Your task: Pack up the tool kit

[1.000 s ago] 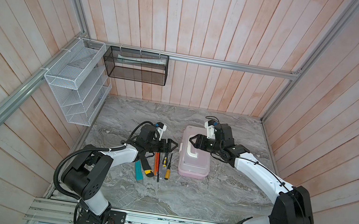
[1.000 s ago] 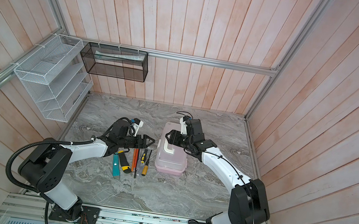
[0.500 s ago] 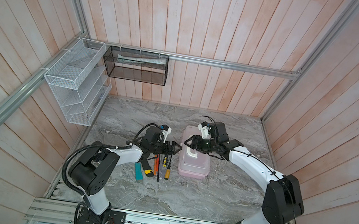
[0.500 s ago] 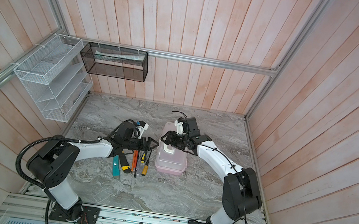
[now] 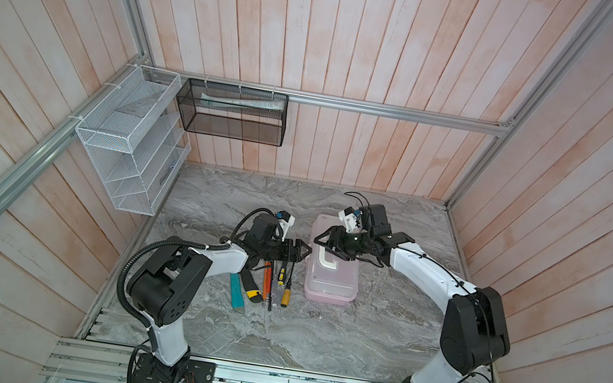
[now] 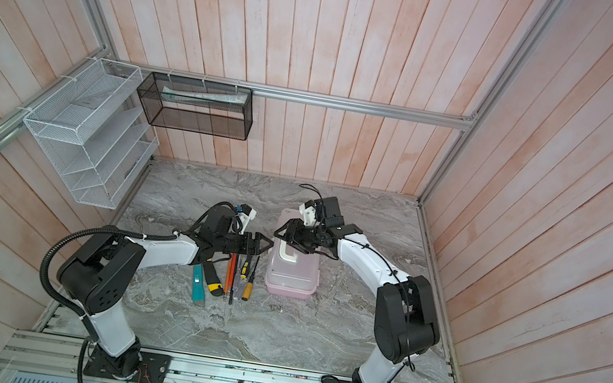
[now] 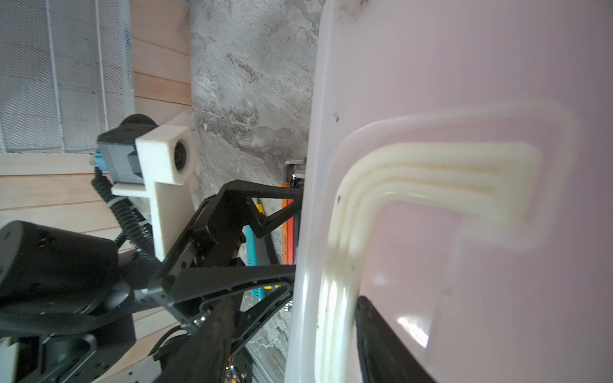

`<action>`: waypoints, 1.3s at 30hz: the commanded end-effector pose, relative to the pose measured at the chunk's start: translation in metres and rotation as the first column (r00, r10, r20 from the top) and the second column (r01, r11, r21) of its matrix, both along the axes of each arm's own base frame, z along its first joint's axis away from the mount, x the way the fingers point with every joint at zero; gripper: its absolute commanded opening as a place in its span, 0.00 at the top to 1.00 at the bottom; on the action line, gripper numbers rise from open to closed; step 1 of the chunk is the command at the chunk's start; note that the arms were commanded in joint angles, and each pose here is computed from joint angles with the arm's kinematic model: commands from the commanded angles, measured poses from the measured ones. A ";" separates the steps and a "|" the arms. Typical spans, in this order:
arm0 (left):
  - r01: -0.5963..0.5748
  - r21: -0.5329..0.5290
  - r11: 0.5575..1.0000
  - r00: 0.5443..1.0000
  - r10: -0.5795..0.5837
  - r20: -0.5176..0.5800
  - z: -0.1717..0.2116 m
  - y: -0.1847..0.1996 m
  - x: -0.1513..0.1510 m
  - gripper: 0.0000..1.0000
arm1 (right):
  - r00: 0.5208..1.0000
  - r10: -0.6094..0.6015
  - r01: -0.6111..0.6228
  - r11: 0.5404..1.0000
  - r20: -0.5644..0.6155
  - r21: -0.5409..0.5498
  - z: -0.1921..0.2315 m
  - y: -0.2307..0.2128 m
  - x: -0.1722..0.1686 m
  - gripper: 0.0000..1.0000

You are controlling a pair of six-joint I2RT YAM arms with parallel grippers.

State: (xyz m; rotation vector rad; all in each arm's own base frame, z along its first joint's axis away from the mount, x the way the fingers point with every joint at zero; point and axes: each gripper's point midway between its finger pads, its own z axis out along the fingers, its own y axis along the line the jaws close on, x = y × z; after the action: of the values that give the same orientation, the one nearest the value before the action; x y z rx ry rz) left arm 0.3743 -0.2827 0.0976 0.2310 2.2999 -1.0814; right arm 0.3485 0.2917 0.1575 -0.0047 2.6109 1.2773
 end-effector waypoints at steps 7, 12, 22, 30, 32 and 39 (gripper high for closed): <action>0.071 -0.028 0.997 0.996 -0.070 0.057 0.010 -0.024 0.010 0.11 | 0.995 0.080 -0.086 0.989 -0.055 -0.120 -0.029 -0.001 -0.015 0.42; 0.073 -0.023 0.997 0.995 -0.072 0.063 0.010 -0.026 0.011 0.11 | 0.995 0.098 -0.096 0.983 0.007 -0.157 -0.020 -0.002 -0.009 0.42; 0.085 -0.028 0.996 0.995 -0.083 0.060 0.011 -0.029 0.011 0.11 | 0.988 0.157 -0.147 0.933 -0.005 0.330 0.029 0.015 -0.023 0.42; 0.090 -0.029 0.996 0.994 -0.088 0.061 0.010 -0.032 0.011 0.11 | 0.992 0.122 -0.118 0.983 0.015 -0.139 -0.021 0.002 -0.011 0.45; 0.091 -0.028 0.995 0.994 -0.089 0.062 0.010 -0.033 0.011 0.11 | 0.990 0.139 -0.131 0.972 0.026 -0.194 -0.025 0.007 -0.012 0.44; 0.092 -0.025 0.995 0.994 -0.090 0.066 0.010 -0.032 0.008 0.11 | 0.985 0.173 -0.173 0.985 0.028 0.012 -0.017 0.026 -0.019 0.45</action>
State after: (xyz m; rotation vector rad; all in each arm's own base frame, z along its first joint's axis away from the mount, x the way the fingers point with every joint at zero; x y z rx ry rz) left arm 0.3941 -0.2873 0.0927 0.2328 2.2963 -1.0478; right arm 0.3556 0.2994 0.1566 -0.1538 2.5948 1.1953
